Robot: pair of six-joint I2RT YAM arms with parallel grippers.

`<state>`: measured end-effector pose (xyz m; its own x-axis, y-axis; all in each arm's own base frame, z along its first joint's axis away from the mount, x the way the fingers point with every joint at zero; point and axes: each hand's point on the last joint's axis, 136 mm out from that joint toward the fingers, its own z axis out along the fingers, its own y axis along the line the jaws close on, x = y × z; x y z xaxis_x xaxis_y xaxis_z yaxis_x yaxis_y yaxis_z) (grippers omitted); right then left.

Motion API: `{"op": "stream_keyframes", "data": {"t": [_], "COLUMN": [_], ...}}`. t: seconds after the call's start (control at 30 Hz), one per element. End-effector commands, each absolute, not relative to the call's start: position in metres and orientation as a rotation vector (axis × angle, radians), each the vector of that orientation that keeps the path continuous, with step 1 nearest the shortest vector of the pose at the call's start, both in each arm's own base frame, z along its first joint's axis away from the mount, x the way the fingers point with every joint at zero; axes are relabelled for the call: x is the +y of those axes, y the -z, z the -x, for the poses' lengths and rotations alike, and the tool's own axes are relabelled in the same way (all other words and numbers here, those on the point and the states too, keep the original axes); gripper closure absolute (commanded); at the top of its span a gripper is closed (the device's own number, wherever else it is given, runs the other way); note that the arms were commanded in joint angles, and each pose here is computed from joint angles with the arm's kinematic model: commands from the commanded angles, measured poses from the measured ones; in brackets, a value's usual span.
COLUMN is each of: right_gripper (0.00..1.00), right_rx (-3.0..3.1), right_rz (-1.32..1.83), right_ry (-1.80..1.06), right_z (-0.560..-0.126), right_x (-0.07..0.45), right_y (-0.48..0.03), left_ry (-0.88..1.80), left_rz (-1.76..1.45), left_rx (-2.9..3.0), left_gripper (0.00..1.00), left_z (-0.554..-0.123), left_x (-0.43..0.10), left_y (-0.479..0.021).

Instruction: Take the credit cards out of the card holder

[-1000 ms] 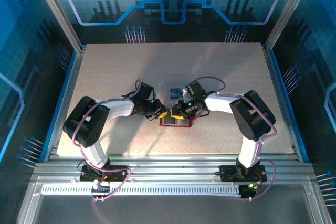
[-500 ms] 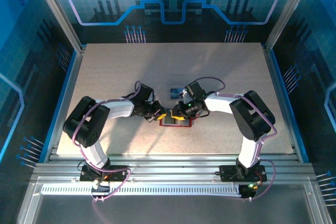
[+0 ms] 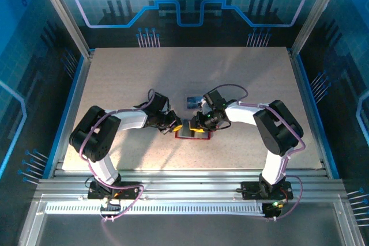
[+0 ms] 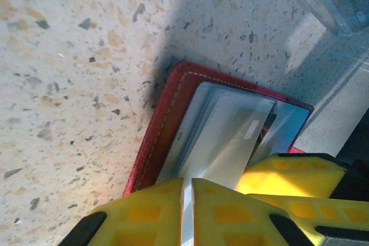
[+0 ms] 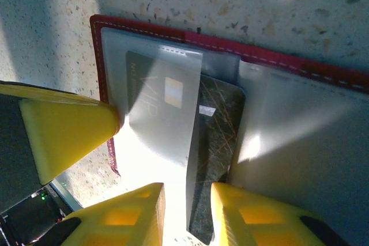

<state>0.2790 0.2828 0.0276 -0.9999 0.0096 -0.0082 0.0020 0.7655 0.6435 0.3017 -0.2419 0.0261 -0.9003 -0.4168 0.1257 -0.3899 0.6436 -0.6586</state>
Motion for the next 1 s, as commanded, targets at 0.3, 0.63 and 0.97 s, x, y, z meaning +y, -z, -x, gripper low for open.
{"op": "stream_keyframes", "data": {"t": [0.3, 0.63, 0.97], "right_gripper": [0.7, 0.7, 0.7], "right_rx": [2.922, 2.904, 2.889], "right_rz": [0.02, 0.012, -0.002], "right_ry": [-1.051, -1.078, -1.102], "right_z": [-0.279, -0.28, -0.279], "right_x": [0.283, 0.283, 0.28], "right_y": [-0.039, -0.044, -0.048], "left_ry": [1.094, 1.117, 1.062], "left_rz": [0.672, 0.633, 0.521], "left_rx": [2.818, 2.795, 2.835], "left_gripper": [0.87, 0.87, 0.87], "left_z": [-0.299, -0.302, -0.299], "left_x": [-0.241, -0.245, -0.257], "left_y": [-0.031, -0.043, -0.053]}}
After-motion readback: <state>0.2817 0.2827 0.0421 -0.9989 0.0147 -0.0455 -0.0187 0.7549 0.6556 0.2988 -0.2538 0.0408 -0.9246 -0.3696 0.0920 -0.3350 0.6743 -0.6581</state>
